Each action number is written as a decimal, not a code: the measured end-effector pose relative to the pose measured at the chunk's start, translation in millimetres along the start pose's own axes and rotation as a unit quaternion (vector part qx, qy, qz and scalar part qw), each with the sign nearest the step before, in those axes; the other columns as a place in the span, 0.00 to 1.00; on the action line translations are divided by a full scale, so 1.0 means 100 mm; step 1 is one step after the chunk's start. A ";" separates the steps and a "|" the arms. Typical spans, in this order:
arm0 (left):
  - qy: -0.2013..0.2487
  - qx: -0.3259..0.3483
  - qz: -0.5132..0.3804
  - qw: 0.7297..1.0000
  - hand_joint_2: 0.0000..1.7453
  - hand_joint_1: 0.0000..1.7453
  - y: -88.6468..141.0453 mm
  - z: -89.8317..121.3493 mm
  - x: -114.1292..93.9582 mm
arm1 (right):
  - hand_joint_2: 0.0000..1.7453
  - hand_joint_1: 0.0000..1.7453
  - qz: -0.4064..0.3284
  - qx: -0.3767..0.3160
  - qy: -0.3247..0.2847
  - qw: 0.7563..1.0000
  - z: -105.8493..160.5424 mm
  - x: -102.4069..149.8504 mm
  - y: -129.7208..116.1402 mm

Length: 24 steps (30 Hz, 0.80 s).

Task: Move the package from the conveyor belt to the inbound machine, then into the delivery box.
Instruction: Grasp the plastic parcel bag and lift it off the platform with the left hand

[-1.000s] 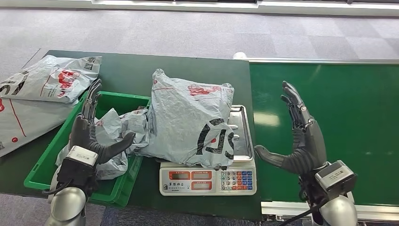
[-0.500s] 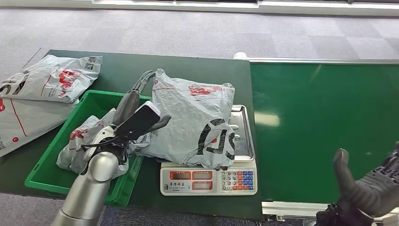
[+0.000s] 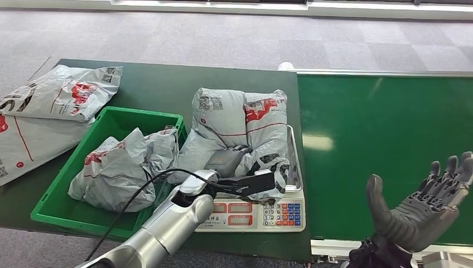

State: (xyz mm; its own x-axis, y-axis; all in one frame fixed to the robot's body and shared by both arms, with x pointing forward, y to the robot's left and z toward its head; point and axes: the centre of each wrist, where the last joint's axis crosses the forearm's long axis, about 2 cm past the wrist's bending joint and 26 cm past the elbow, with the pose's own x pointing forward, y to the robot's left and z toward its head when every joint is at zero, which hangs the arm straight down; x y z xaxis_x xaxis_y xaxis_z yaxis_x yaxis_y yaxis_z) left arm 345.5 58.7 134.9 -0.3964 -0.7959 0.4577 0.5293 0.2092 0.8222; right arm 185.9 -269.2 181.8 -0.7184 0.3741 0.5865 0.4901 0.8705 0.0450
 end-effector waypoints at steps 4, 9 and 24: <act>0.003 -0.020 -0.014 1.000 1.00 1.00 0.00 -0.04 -0.02 | 1.00 0.00 -0.005 0.001 0.002 1.000 -0.01 0.00 0.03; 0.008 -0.024 -0.022 0.999 1.00 1.00 0.02 -0.06 -0.04 | 1.00 0.00 -0.005 0.001 0.004 1.000 -0.02 -0.01 0.04; -0.044 0.139 -0.002 0.989 1.00 1.00 0.28 0.08 -0.01 | 1.00 0.00 0.011 0.003 0.014 1.000 0.07 0.00 0.01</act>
State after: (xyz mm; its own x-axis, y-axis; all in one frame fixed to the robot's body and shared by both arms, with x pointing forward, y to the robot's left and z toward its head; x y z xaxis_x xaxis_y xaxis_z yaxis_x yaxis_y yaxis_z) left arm 354.8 69.4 160.3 -0.4681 -0.7472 0.4718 0.3054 0.3643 0.8798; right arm 183.1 -265.6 175.8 -0.6935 0.3849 0.6090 0.5029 0.8640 0.0265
